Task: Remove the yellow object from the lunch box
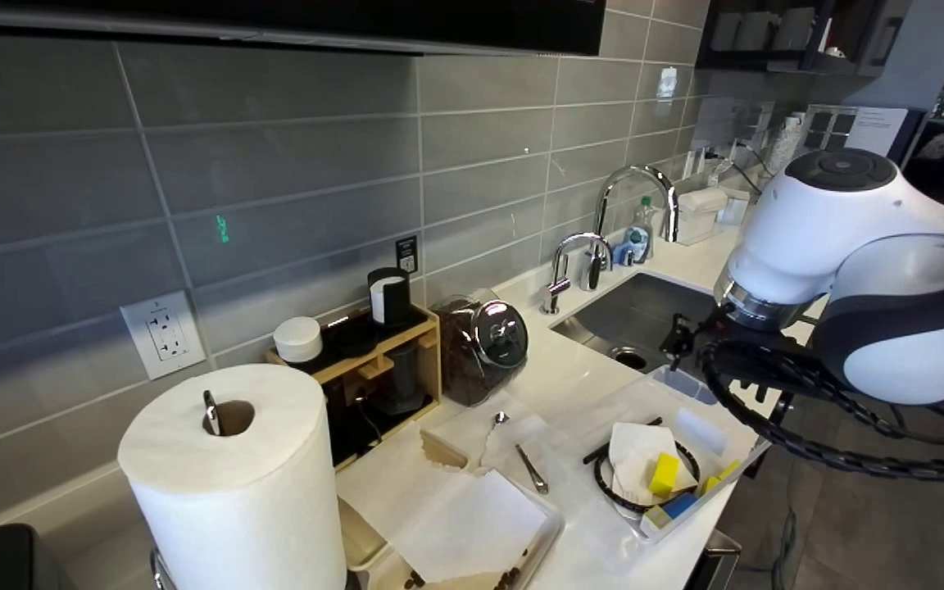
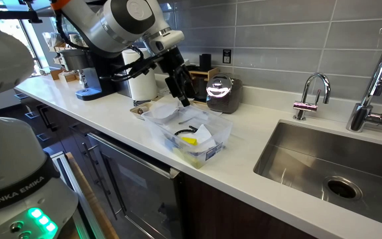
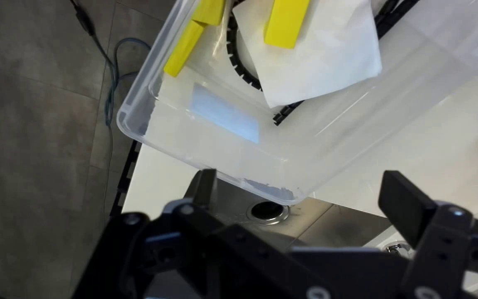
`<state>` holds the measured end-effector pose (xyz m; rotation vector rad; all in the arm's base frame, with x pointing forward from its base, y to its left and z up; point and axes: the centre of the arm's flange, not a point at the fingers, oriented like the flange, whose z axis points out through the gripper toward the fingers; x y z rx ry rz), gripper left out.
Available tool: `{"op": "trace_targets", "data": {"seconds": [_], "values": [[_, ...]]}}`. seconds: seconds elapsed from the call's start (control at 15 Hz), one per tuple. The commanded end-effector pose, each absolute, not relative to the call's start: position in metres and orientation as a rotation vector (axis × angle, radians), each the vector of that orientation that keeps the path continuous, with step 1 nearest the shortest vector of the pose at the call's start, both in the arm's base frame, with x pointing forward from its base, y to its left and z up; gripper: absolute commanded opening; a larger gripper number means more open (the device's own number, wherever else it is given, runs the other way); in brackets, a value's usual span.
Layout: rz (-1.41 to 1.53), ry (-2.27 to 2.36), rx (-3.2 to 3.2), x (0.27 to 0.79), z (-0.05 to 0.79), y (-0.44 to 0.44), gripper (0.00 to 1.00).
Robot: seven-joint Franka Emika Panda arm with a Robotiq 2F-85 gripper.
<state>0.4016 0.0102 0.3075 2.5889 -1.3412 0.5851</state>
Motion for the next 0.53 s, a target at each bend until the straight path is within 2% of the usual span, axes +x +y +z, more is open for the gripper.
{"op": "trace_targets", "data": {"seconds": [0.0, 0.27, 0.47], "values": [[0.583, -1.341, 2.587, 0.402, 0.307, 0.010, 1.00], [0.581, -1.344, 2.585, 0.402, 0.306, 0.008, 1.00], [0.470, -1.337, 2.616, 0.400, 0.277, 0.010, 1.00]]}}
